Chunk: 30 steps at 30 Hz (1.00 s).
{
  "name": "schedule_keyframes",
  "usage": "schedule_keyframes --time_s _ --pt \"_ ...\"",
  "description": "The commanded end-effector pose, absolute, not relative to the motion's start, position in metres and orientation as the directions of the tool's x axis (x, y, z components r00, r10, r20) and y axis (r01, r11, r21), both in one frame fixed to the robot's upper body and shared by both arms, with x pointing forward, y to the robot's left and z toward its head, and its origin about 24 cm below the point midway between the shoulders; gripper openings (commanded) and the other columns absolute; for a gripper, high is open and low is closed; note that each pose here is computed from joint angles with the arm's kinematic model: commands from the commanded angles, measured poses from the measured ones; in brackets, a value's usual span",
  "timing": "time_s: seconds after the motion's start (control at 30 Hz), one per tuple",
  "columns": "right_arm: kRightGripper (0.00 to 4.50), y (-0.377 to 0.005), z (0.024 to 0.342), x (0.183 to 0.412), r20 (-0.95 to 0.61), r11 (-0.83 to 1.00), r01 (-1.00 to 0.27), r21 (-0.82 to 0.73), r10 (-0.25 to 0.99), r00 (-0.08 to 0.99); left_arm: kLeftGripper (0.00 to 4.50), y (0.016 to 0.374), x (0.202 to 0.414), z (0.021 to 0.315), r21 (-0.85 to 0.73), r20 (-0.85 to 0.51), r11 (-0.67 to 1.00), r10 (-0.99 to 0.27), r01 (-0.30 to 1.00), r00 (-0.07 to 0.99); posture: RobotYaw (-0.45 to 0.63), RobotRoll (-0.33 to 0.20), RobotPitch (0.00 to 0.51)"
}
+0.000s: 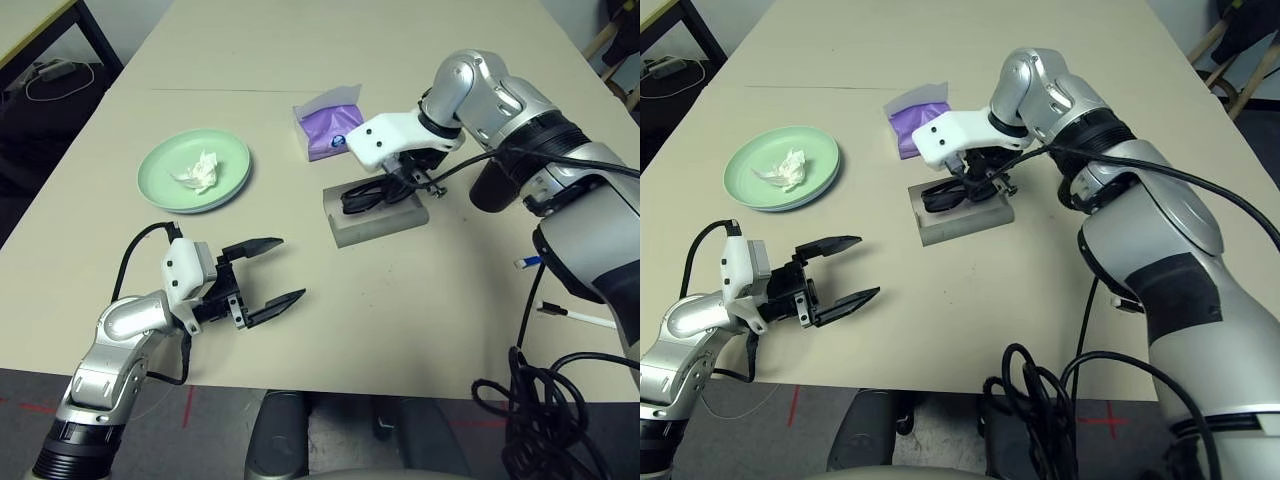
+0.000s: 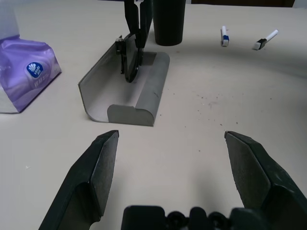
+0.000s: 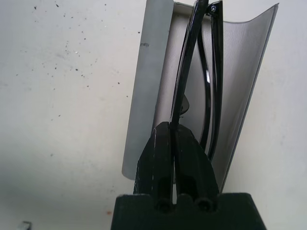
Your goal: Organize and tidy the items on the table.
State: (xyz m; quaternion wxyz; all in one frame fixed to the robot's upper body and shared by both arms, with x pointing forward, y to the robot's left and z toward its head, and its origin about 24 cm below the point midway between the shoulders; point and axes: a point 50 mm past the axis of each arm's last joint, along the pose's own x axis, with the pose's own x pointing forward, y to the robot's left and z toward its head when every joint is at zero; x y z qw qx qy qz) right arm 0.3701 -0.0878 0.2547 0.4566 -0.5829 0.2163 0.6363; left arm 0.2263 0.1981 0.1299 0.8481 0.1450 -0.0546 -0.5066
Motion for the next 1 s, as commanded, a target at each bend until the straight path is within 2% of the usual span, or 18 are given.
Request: schedule_keyframes --time_s 0.03,0.53,1.0 --pt "0.02 -0.088 0.254 0.366 -0.941 -0.503 -0.83 -0.241 0.33 0.073 4.5 0.194 0.225 0.127 0.298 -0.066 0.432 -0.881 0.851 0.469 0.2 0.0 0.203" --pt "0.02 -0.086 0.242 0.359 -0.948 -0.513 -0.839 -0.182 0.317 0.011 4.5 0.191 0.224 0.123 0.293 -0.062 0.432 -0.882 0.853 0.468 0.21 0.0 0.216" --pt "0.02 -0.082 0.234 0.362 -0.952 -0.498 -0.851 -0.167 0.307 0.008 4.5 0.19 0.22 0.122 0.295 -0.05 0.439 -0.88 0.849 0.472 0.23 0.0 0.214"
